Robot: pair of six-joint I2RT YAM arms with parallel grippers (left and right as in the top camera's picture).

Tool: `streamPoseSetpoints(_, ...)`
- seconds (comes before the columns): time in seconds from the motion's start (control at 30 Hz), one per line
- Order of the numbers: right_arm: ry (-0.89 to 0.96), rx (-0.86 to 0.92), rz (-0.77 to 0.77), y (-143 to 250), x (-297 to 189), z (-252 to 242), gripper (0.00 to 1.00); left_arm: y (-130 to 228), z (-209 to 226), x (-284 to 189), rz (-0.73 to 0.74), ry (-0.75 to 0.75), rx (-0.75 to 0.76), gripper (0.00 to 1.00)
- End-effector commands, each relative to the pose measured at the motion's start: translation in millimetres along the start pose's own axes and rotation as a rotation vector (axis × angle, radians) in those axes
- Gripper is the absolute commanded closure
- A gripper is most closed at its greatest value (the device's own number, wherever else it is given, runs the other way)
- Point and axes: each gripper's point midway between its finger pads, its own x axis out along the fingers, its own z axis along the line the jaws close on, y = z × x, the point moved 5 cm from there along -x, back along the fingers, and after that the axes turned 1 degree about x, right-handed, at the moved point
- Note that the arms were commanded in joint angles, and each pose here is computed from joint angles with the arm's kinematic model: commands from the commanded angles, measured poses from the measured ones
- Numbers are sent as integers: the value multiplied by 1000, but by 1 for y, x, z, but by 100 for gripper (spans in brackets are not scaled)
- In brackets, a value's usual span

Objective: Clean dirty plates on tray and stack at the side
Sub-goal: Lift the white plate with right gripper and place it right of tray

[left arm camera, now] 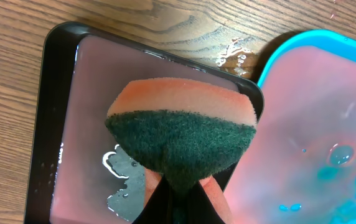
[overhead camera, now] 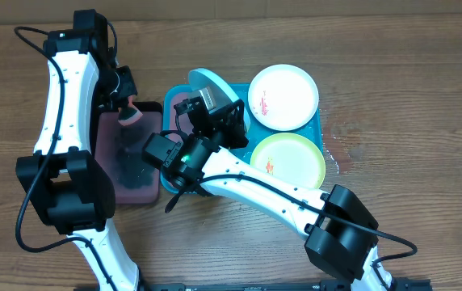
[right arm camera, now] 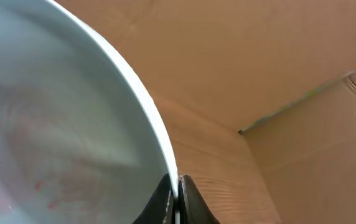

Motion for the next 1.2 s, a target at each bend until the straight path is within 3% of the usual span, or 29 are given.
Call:
streamPoseSetpoints(0.0,14,79,-35,-15,-6,-17,96,-1,3,-2,-9,-8,-14,96)
streamPoseSetpoints(0.13,-127,108,107,1,-2,0,96,-1,3,-2,-9,-8,-14,95)
streamPoseSetpoints(0.27,-388,181,417,24,14,19,96,-1,3,-1,-8,-9,-14,96)
streamPoseSetpoints(0.3,-485,259,516,23,26,10,96,-1,3,-2,-8,-9,-13,96)
streamPoseSetpoints(0.53,-811,581,696,6,96,-75,96,-1,3,-2,-7,-9,-13,96)
streamPoseSetpoints(0.77,-668,777,909,88,194,-167,96,0,2,-1,-3,-10,-11,96)
streamPoseSetpoints(0.87,-543,837,1039,163,229,-193,96,0,2,-1,-5,-9,-11,96)
streamPoseSetpoints(1.03,-471,873,1155,241,241,-192,96,0,2,-2,-5,-9,-11,96)
streamPoseSetpoints(1.17,-466,860,1169,279,243,-181,96,0,1,-1,-5,-9,-10,96)
